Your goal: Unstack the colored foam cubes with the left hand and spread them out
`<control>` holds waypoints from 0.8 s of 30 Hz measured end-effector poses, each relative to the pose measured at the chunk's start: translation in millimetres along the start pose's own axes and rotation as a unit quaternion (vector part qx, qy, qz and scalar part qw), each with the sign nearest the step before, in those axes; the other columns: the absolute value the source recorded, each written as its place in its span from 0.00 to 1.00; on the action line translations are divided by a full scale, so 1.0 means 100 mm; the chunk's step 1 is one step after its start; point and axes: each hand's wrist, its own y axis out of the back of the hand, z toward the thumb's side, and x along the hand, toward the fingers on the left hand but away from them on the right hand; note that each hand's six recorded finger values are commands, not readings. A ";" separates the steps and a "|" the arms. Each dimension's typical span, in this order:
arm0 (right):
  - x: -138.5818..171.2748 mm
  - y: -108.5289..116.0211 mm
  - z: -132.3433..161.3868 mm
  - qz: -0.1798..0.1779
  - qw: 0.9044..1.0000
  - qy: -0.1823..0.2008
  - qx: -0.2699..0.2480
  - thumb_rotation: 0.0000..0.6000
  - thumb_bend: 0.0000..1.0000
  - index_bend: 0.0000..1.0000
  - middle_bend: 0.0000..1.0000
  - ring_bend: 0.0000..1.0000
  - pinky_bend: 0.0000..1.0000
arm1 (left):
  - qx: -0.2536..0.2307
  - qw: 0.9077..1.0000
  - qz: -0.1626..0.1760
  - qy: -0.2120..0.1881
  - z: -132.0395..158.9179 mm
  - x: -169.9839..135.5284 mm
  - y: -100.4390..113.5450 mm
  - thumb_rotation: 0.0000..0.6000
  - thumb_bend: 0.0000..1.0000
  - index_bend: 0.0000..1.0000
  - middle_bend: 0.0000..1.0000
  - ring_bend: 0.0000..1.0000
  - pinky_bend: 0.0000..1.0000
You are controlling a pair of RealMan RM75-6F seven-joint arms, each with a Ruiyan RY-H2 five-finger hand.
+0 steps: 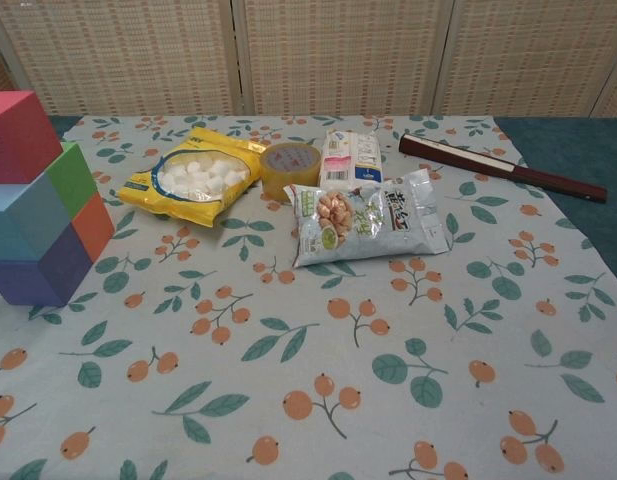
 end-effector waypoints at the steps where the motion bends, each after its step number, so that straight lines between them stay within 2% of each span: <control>1: 0.00 0.00 0.00 0.000 1.000 0.000 0.000 1.00 0.13 0.00 0.00 0.00 0.00 | -0.001 1.000 -0.001 0.000 0.00 0.01 -0.01 1.00 0.36 0.00 0.00 0.00 0.00; 7: 0.00 0.01 0.00 -0.001 1.000 -0.003 -0.002 1.00 0.13 0.00 0.00 0.00 0.00 | -0.028 1.000 0.006 -0.011 0.03 0.10 -0.01 1.00 0.36 0.00 0.00 0.00 0.00; 15: -0.02 -0.01 -0.03 0.003 1.000 -0.008 0.003 1.00 0.13 0.00 0.00 0.00 0.00 | -0.090 0.994 0.028 -0.047 0.16 0.53 0.18 1.00 0.37 0.00 0.00 0.00 0.00; 19: -0.03 -0.02 -0.05 0.004 1.000 -0.010 0.003 1.00 0.13 0.00 0.00 0.00 0.00 | -0.099 0.993 -0.001 -0.060 0.25 0.78 0.19 1.00 0.38 0.00 0.00 0.00 0.00; 24: -0.04 -0.02 -0.08 0.010 1.000 -0.017 -0.004 1.00 0.13 0.00 0.00 0.00 0.00 | -0.088 0.993 -0.059 -0.054 0.30 1.10 0.10 1.00 0.37 0.00 0.00 0.00 0.00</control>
